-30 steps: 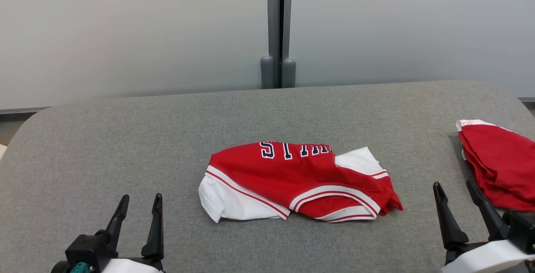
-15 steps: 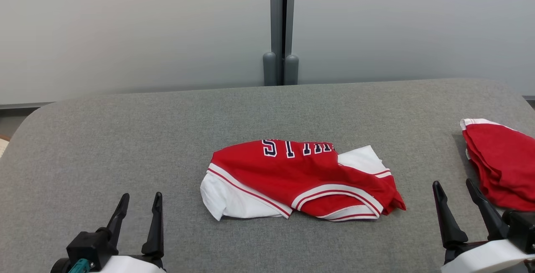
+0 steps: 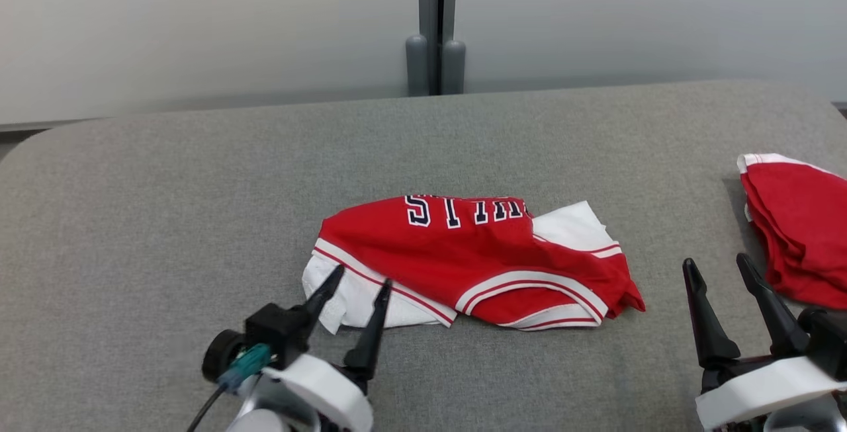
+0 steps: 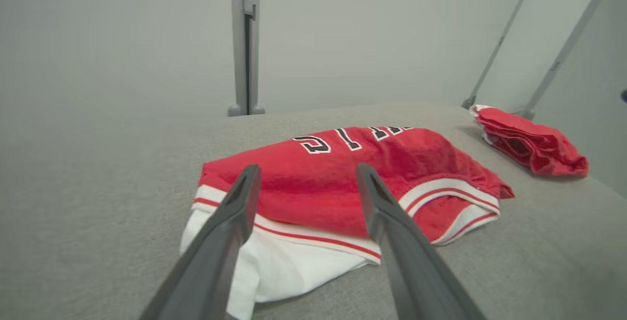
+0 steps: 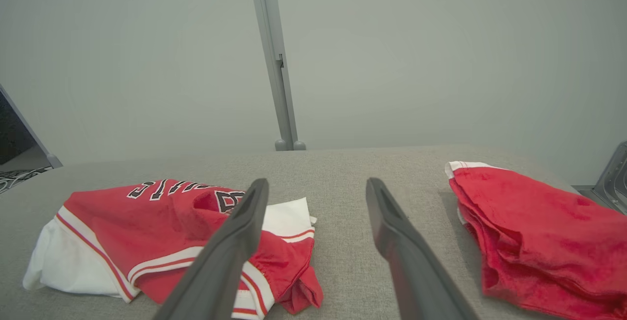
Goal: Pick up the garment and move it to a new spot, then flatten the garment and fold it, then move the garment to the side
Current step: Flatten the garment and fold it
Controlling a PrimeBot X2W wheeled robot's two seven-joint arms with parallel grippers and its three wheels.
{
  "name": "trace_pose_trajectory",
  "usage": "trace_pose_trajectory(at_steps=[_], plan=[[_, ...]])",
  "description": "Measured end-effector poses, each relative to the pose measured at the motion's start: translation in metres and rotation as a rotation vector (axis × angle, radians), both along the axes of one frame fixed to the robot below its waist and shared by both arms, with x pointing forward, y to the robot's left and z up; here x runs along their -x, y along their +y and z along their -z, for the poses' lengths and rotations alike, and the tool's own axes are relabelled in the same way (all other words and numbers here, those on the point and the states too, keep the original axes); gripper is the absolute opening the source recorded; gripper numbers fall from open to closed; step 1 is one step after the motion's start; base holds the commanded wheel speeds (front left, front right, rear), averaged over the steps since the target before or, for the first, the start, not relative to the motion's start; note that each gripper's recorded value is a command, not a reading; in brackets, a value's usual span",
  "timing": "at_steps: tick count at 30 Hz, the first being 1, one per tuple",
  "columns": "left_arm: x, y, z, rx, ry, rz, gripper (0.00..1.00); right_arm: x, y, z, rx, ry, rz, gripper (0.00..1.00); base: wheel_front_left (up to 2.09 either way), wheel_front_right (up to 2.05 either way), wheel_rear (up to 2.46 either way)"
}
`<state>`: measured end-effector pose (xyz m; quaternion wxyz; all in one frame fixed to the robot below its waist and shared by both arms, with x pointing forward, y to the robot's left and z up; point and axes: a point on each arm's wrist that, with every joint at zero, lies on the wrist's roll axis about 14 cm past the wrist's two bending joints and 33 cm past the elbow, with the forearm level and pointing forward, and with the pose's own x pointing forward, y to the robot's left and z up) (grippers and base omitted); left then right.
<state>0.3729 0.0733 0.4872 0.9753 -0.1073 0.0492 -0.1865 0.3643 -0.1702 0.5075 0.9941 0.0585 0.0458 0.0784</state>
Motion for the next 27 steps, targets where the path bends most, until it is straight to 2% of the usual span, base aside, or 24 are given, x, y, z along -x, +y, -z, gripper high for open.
trace_pose_trajectory(at_steps=[6, 12, 13, 15, 21, 27], plan=[[-0.003, -0.069, 0.041, -0.015, 0.139, 0.227, 1.00, -0.013, -0.003, 0.012, -0.009, 0.031, 0.015, 1.00, 0.00, 0.00, 0.00], [0.003, -0.095, 0.096, -0.094, 0.308, 0.346, 1.00, -0.015, -0.018, 0.027, -0.017, 0.065, 0.075, 1.00, 0.00, 0.00, 0.00], [0.001, -0.097, 0.107, -0.124, 0.328, 0.363, 0.95, -0.014, -0.024, 0.032, -0.015, 0.076, 0.094, 1.00, 0.00, 0.00, 0.00], [-0.005, -0.095, 0.111, -0.156, 0.313, 0.361, 0.00, -0.013, -0.028, 0.034, -0.014, 0.081, 0.109, 1.00, 0.00, 0.00, 0.00], [-0.019, -0.071, 0.109, -0.195, 0.240, 0.301, 0.00, -0.018, -0.029, 0.034, -0.022, 0.073, 0.116, 1.00, 0.00, 0.00, 0.00], [-0.043, -0.028, 0.071, -0.124, 0.123, 0.157, 0.00, -0.026, -0.026, 0.026, -0.030, 0.040, 0.107, 1.00, 0.00, 0.00, 0.00]])
